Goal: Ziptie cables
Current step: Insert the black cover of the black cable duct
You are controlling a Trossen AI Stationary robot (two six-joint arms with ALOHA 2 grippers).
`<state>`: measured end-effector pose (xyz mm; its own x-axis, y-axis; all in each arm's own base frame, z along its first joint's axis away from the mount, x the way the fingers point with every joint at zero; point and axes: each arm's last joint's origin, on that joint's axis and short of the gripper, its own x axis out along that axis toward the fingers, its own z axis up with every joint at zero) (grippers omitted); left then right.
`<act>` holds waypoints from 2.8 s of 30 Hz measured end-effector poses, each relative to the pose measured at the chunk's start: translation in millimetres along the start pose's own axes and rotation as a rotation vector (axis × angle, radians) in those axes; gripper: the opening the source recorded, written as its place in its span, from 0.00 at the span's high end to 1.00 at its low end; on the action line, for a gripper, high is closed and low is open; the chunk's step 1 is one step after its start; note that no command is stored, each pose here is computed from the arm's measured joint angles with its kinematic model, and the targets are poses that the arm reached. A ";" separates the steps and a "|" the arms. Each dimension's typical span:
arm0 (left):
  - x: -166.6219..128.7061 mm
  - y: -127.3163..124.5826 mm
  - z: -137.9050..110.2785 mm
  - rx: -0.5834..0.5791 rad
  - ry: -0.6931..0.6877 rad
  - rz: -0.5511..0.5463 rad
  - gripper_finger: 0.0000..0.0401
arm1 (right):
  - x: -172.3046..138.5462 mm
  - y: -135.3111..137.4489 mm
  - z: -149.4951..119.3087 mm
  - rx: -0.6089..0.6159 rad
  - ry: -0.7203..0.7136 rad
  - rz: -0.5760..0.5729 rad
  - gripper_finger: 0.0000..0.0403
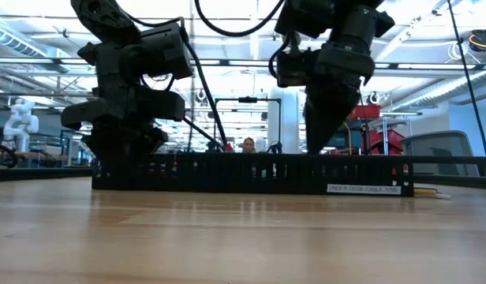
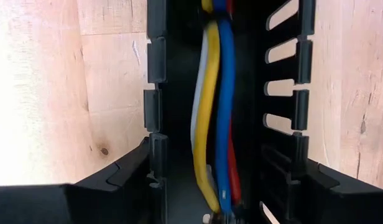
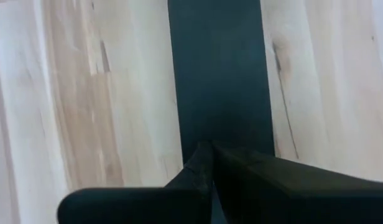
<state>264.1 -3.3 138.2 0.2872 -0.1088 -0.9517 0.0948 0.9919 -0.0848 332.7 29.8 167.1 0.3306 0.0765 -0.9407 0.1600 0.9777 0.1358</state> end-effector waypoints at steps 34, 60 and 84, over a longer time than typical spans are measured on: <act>-5.2 -0.4 1.8 -0.008 0.013 -0.004 0.35 | -8.3 -5.3 20.8 0.040 -0.075 0.007 1.00; -7.3 -2.4 3.2 -0.030 0.015 -0.063 0.33 | -26.3 -5.4 15.7 0.017 -0.063 0.005 0.49; -21.2 -4.1 -11.9 -0.044 0.278 -0.056 0.09 | -27.2 -5.6 14.1 -0.035 -0.046 0.001 0.32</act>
<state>246.3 -4.3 155.2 0.0095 -0.1469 -0.9891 0.0601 0.9874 -0.1461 335.9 19.6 196.3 0.3737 0.0693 -0.9250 0.1276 0.9839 0.1252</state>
